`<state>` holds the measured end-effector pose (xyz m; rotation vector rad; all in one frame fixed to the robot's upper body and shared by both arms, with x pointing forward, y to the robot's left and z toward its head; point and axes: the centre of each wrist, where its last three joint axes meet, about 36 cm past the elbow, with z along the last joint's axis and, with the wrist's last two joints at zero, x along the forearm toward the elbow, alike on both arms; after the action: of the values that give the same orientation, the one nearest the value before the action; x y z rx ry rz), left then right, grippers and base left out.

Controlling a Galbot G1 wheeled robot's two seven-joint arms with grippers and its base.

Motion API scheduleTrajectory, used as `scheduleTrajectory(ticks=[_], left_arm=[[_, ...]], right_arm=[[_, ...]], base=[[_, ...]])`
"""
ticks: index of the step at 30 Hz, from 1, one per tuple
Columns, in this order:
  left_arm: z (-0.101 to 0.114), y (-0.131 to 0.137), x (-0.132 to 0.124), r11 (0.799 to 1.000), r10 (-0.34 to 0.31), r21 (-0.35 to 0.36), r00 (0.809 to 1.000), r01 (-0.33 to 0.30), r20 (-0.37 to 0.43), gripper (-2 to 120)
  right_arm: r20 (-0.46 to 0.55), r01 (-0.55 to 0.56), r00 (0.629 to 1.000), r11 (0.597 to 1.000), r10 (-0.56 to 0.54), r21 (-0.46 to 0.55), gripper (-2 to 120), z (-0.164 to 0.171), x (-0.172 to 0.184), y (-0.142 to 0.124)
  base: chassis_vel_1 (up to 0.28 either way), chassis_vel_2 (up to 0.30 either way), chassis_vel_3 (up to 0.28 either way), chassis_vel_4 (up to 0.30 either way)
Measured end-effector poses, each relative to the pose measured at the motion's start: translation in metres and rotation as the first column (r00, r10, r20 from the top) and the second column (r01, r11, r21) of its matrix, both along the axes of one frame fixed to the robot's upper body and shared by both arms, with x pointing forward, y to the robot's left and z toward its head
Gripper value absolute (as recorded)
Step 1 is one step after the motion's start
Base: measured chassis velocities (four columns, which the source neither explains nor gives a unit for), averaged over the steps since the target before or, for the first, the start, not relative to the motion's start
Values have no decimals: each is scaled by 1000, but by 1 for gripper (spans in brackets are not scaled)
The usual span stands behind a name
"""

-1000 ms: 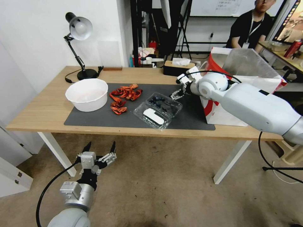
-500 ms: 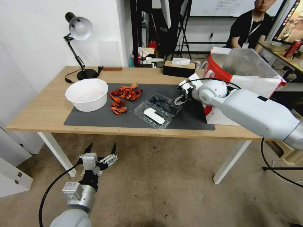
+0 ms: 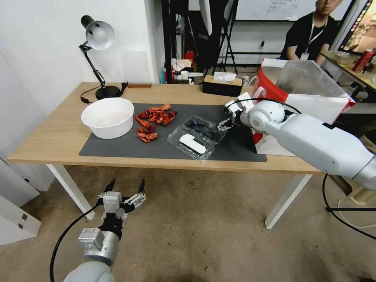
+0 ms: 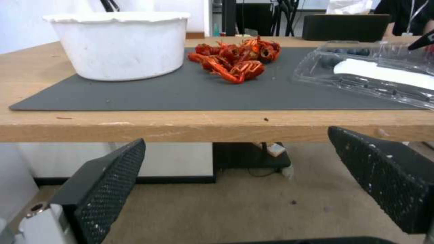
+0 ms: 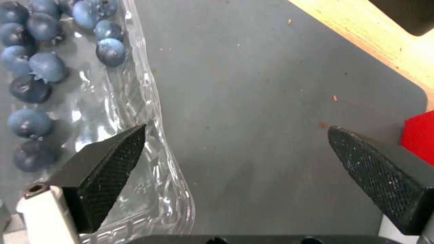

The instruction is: Close the takeout container lid, then place the container into the takeout bag.

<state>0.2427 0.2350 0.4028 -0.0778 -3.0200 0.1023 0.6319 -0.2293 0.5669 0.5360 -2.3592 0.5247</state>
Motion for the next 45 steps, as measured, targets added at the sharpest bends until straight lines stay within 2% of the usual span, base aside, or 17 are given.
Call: scheduleTrajectory(ticks=[12,30,45], left_arm=[[0,0,0,1000,3,7,1000,-3,9,100],[-3,1,0,1000,4,10,1000,-4,7,100],[-7,1,0,1000,3,13,1000,-3,6,100]], right_arm=[[-13,15,1000,1000,-15,26,100,2,-10,0],[-58,46,997,997,-42,54,100,-14,-9,-3],[-103,136,987,985,-125,105,100,-20,-11,-1]], base=[[0,0,0,0],[0,0,0,0],[0,0,0,0]])
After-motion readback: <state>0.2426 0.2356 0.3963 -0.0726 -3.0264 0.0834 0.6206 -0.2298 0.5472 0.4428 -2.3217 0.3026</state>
